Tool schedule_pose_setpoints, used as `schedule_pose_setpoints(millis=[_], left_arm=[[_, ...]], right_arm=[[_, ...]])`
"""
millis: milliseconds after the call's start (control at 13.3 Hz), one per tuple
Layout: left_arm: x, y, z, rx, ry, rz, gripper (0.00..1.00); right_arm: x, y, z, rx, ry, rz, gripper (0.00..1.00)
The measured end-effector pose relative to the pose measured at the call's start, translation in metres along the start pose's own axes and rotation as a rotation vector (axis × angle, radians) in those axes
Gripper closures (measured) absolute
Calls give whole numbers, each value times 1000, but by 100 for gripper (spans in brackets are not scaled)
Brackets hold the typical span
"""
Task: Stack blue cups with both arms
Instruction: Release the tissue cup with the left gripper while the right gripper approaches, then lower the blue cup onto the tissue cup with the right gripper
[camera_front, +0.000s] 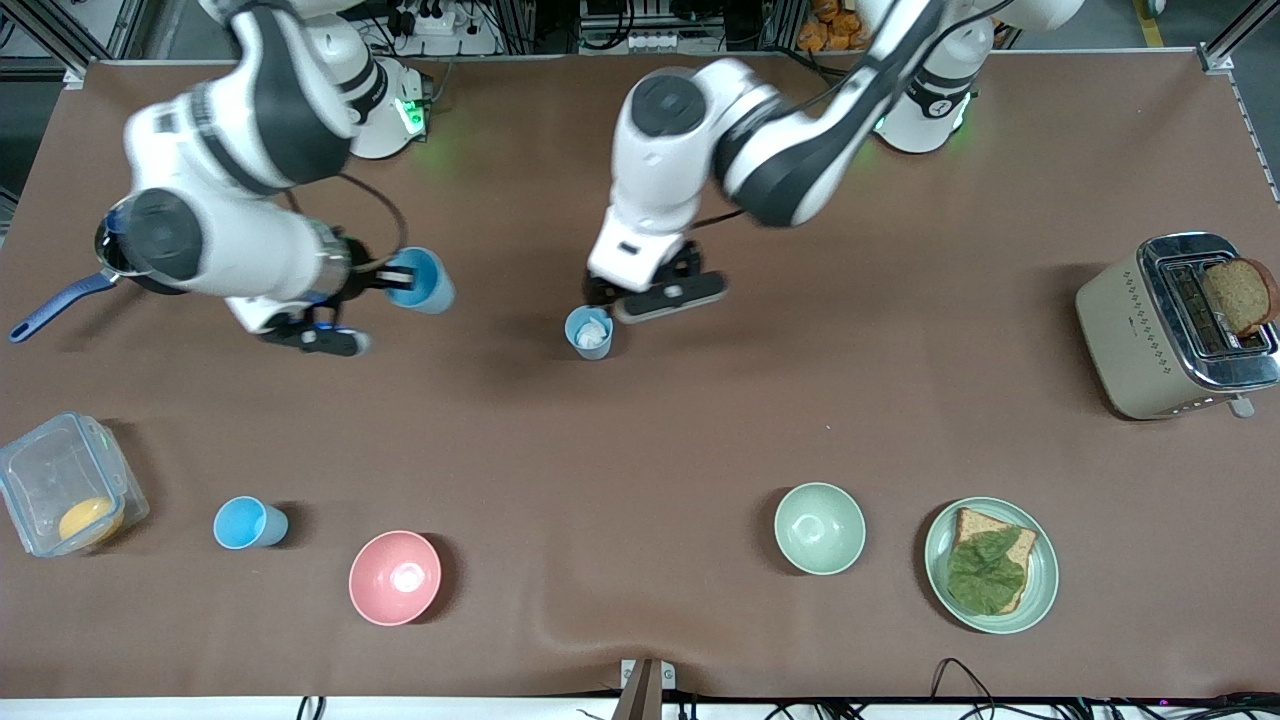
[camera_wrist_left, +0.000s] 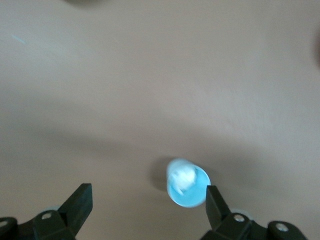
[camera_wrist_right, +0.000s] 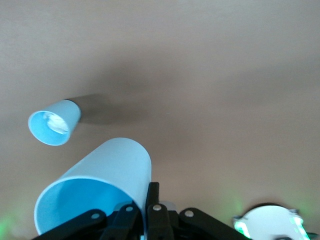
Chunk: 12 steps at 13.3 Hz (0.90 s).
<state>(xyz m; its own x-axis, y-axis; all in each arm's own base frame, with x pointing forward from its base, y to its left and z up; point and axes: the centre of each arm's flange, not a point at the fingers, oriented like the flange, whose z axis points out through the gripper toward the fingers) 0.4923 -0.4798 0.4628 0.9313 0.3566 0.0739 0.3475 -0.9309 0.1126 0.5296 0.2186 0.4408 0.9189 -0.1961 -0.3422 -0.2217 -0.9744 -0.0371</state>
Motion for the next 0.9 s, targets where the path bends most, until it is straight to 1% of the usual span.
schedule_pose_setpoints(millis=[225,375,525,675,900], left_arm=[[81,-77,-76,50,33,-26,0],[132,-134,-106,76,44,-3,0],[175,-188,-125,101,42,55,0],[200,-230,-135,129,24,105,0],[220,-274,-154,146,15,163,0]], right_arm=[[-17,-48,42,14,70,31,96],[-21,-71,77,47,92,50,96],[-25,-94,103,58,109,74,96],[-30,-108,115,61,122,74,96],[-29,-118,126,76,140,97,96]])
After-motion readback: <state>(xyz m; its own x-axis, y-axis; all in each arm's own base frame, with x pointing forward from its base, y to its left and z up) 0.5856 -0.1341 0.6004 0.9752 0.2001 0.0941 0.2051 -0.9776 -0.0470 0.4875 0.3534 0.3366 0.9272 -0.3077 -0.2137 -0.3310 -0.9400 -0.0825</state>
